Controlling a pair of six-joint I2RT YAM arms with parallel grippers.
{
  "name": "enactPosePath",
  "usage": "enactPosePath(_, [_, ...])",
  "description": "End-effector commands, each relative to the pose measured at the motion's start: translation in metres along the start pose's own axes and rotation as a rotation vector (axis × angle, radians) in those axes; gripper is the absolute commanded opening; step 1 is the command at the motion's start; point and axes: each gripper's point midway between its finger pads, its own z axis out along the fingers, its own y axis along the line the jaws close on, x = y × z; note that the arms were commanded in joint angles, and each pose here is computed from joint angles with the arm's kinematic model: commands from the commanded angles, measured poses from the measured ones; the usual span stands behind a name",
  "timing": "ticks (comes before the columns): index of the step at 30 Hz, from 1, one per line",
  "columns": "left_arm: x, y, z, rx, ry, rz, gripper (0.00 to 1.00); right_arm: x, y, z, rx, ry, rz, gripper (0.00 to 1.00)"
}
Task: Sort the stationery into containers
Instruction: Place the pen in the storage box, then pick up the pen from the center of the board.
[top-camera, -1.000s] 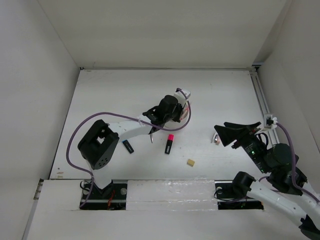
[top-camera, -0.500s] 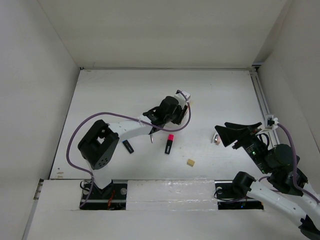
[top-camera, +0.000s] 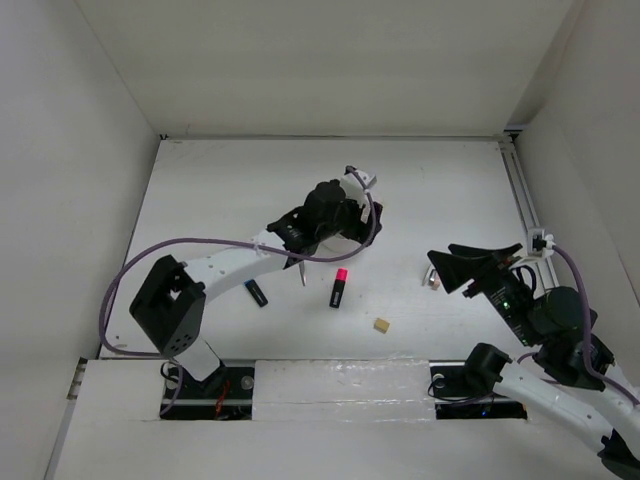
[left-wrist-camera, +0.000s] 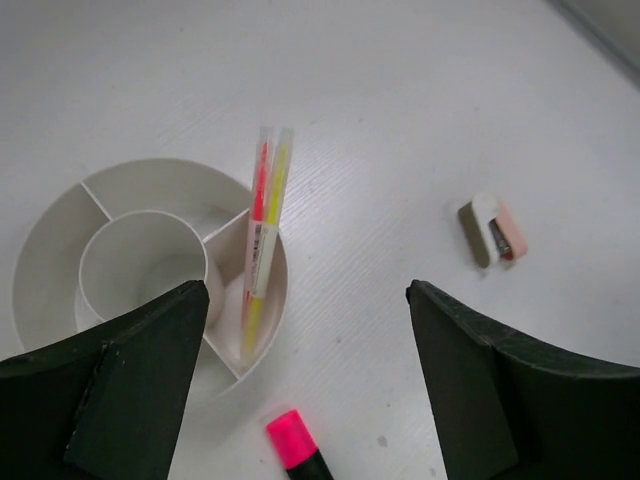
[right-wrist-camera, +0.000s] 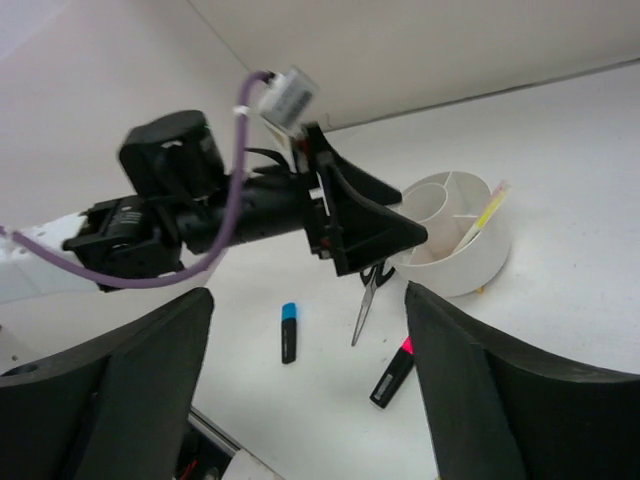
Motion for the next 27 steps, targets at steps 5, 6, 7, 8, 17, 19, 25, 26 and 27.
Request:
enactPosePath(5, [-0.105, -0.03, -0.056, 0.099, -0.242, -0.085, 1.0, 0.004, -0.012, 0.012, 0.086, 0.01, -0.03, 1.0])
enactPosePath(6, [-0.12, -0.022, -0.063, 0.047, -0.27, -0.106, 1.0, 0.009, -0.019, 0.013, 0.127, 0.04, -0.038, 1.0])
enactPosePath(7, [-0.112, -0.016, -0.064, 0.001, -0.227, -0.159, 1.0, 0.011, -0.029, 0.014, 0.187, 0.047, -0.048, 1.0])
enactPosePath(8, [-0.116, -0.009, -0.069, -0.044, -0.23, -0.193, 1.0, 0.017, -0.036, 0.016, 0.233, 0.07, -0.057, 1.0])
enactPosePath(17, [-0.095, 0.09, -0.157, -0.559, -0.257, -0.457, 1.0, 0.078, -0.091, 0.02, 0.559, 0.273, -0.08, 1.0])
enactPosePath(19, [-0.077, 0.103, -0.173, -0.637, -0.233, -0.482, 1.0, 0.089, -0.092, 0.022, 0.551, 0.303, -0.075, 1.0])
enactPosePath(25, [-0.021, 0.151, -0.2, -0.774, -0.133, -0.644, 1.0, 0.106, -0.094, 0.029, 0.551, 0.342, -0.08, 1.0])
enactPosePath(26, [-0.013, 0.155, -0.205, -0.787, -0.115, -0.651, 1.0, 0.108, -0.096, 0.029, 0.565, 0.355, -0.081, 1.0])
enactPosePath(27, [-0.003, 0.159, -0.209, -0.809, -0.093, -0.653, 1.0, 0.109, -0.099, 0.028, 0.584, 0.358, -0.085, 1.0])
